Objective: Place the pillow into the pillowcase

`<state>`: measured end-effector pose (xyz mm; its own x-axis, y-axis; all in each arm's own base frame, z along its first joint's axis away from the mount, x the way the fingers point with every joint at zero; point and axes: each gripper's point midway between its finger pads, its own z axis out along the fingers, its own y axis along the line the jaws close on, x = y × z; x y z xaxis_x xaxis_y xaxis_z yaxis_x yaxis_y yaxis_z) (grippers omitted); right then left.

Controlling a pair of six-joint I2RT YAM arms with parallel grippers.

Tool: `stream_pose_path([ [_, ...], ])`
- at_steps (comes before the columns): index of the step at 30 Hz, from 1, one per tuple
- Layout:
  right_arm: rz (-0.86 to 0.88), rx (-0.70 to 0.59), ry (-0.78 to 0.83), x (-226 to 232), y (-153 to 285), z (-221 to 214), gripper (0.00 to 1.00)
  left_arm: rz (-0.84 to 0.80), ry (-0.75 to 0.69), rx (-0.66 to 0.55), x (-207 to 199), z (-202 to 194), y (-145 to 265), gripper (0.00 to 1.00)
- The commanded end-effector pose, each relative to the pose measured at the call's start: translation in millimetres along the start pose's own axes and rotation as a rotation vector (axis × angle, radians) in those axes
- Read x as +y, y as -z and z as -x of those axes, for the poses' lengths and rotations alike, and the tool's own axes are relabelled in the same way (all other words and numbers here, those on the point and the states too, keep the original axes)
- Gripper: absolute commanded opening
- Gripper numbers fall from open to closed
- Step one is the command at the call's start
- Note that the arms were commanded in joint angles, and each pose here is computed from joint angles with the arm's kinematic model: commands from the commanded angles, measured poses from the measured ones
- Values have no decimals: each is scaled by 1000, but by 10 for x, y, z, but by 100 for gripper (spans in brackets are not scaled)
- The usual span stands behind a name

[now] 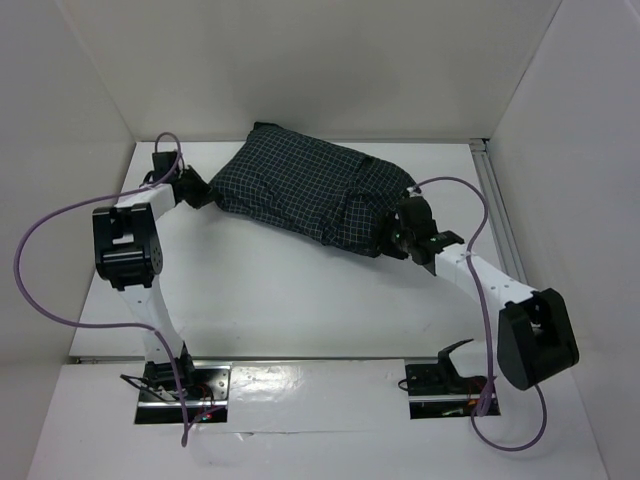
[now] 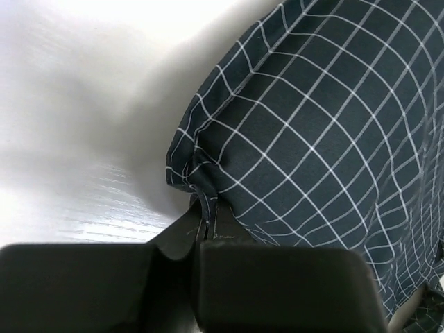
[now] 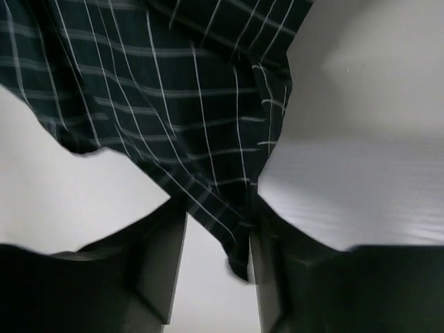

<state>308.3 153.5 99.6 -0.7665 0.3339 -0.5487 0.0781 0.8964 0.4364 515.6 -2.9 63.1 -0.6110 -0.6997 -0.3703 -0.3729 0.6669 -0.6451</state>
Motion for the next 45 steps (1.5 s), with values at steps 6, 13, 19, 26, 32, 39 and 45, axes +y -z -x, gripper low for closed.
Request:
stream_pose_path([
  [6,-22,-156,-70,89,-31,576,0,-55,-88,-60,-421,188,403,0],
  [13,-76,-591,-107,-21,1519,1902,0,-199,-60,-216,-767,836,1471,0],
  [19,-109,-665,-78,-41,2052,2134,0,-299,-75,-325,-993,1035,2408,0],
  [26,-155,-944,-19,194,3526,2559,0,-441,-178,-467,-1560,1061,3673,0],
  [32,-321,-909,-31,-199,3305,2355,0,-439,-204,-563,-1580,952,3913,0],
  [39,-416,-811,-73,-530,2691,2181,0,-376,-188,-480,-1319,722,3484,0],
  [45,-334,-849,-92,-373,2938,2152,0,-407,-197,-499,-1416,382,3755,0],
])
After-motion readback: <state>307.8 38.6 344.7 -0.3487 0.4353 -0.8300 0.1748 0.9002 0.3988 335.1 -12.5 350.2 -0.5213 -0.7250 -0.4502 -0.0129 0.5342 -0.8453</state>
